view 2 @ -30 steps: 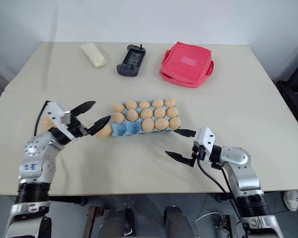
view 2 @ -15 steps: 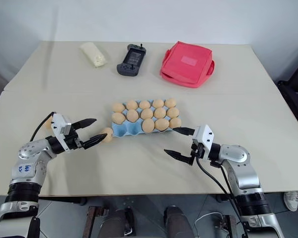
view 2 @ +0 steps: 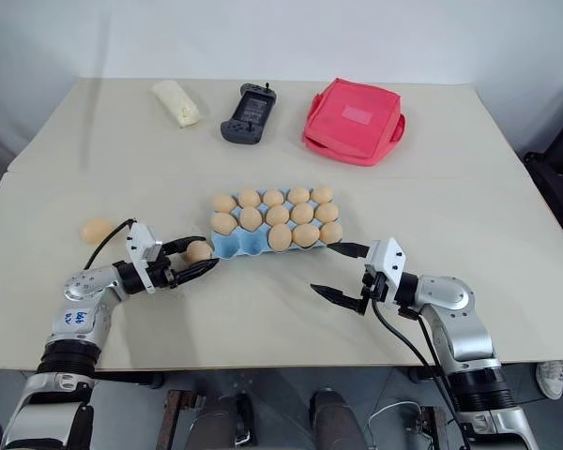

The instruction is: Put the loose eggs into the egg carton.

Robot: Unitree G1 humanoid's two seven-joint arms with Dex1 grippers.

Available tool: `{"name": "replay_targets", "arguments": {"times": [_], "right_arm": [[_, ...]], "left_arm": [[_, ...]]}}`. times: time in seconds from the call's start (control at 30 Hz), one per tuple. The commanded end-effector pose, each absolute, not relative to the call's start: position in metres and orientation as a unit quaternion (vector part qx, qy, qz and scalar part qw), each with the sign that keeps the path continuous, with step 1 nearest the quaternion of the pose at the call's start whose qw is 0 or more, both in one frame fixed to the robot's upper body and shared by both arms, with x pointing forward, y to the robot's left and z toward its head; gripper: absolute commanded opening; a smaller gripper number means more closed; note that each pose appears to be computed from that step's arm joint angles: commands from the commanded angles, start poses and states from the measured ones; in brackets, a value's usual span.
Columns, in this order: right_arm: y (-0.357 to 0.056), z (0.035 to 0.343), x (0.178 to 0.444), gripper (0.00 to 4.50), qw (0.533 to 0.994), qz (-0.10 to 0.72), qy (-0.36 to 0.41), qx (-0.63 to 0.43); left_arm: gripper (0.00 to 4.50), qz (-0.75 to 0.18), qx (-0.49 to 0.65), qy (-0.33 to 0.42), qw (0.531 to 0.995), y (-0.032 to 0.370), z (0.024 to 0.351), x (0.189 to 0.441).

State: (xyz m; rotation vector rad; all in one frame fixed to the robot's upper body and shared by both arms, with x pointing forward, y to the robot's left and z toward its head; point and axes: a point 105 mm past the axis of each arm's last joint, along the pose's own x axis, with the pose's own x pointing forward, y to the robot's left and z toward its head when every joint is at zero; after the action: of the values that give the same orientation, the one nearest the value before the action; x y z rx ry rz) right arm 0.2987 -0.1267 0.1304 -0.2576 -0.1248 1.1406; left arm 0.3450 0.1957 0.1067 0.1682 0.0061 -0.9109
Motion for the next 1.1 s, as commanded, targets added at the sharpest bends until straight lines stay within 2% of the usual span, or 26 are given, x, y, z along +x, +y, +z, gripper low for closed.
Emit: {"name": "replay_targets", "arguments": {"times": [0.03,0.13,0.3,0.4,0.63,0.7,0.87,0.97,1.1], "right_arm": [[-0.131,0.14,0.297,4.5,0.832,0.533,-0.081,-0.128],[-0.132,0.139,0.295,4.5,0.833,0.532,-0.079,-0.128],[-0.131,0.138,0.295,4.5,0.833,0.532,-0.077,-0.127],[-0.13,0.138,0.296,4.5,0.832,0.534,-0.079,-0.127],[-0.128,0.144,0.298,4.5,0.834,0.529,-0.089,-0.133],[-0.128,0.145,0.298,4.5,0.836,0.524,-0.093,-0.134],[-0.13,0.147,0.296,4.5,0.838,0.519,-0.097,-0.135],[-0.127,0.151,0.294,4.5,0.836,0.522,-0.106,-0.132],[-0.116,0.163,0.293,4.5,0.819,0.545,-0.127,-0.125]], "left_arm": [[2.43,-0.438,0.086,-0.031,0.894,0.201,0.125,0.341],[2.43,-0.461,0.103,-0.054,0.88,0.196,0.146,0.328],[2.43,-0.5,0.102,-0.081,0.856,0.162,0.174,0.325],[2.43,-0.521,0.1,-0.077,0.844,0.139,0.175,0.331],[2.43,-0.517,0.105,-0.053,0.848,0.11,0.155,0.365],[3.13,-0.511,0.098,-0.049,0.853,0.111,0.153,0.371],[4.47,-0.521,0.096,-0.066,0.846,0.111,0.157,0.367],[4.47,-0.514,0.103,-0.092,0.846,0.123,0.168,0.359],[4.47,-0.474,0.11,-0.113,0.866,0.162,0.182,0.34]]}}
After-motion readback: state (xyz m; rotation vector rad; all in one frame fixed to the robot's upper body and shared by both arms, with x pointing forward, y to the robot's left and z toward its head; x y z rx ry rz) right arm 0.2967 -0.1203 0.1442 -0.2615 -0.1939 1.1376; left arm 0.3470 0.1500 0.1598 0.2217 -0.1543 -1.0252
